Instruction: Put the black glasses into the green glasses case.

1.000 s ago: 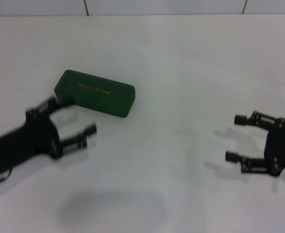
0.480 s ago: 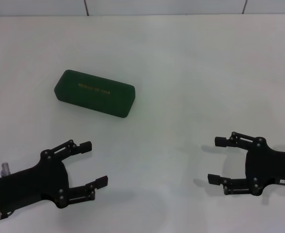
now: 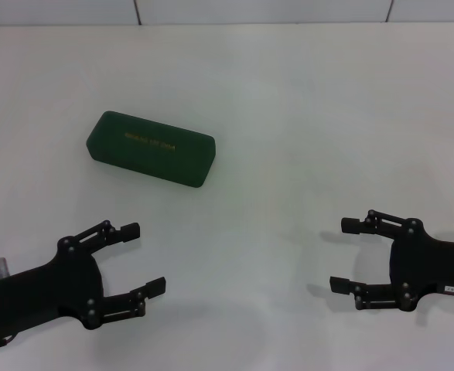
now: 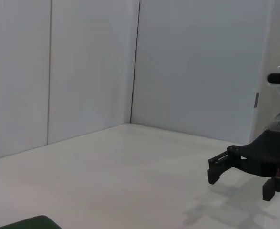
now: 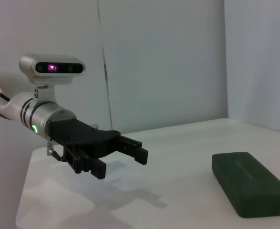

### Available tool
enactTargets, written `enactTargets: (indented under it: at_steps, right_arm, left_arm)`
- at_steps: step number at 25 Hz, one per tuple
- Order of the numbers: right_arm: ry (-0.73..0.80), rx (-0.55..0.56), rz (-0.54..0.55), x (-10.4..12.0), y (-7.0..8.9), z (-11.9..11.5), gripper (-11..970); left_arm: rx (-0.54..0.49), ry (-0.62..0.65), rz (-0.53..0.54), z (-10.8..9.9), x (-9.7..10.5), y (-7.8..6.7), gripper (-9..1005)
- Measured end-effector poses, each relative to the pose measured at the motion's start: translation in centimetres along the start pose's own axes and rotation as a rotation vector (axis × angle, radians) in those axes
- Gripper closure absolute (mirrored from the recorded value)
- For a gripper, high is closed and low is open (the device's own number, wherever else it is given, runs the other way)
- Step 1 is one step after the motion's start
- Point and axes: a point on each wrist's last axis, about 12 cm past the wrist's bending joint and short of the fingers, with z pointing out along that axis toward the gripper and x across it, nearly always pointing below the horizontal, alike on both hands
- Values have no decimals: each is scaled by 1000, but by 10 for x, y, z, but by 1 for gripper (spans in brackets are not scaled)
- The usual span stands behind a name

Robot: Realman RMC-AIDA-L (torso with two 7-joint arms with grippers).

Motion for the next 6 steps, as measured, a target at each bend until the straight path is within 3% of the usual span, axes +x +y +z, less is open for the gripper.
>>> enactTargets:
  at_steps: [6]
  right_arm:
    - [-2,1,1,0,0,0,85]
  left_arm:
    - [0,0,-3,0,1,-1,120]
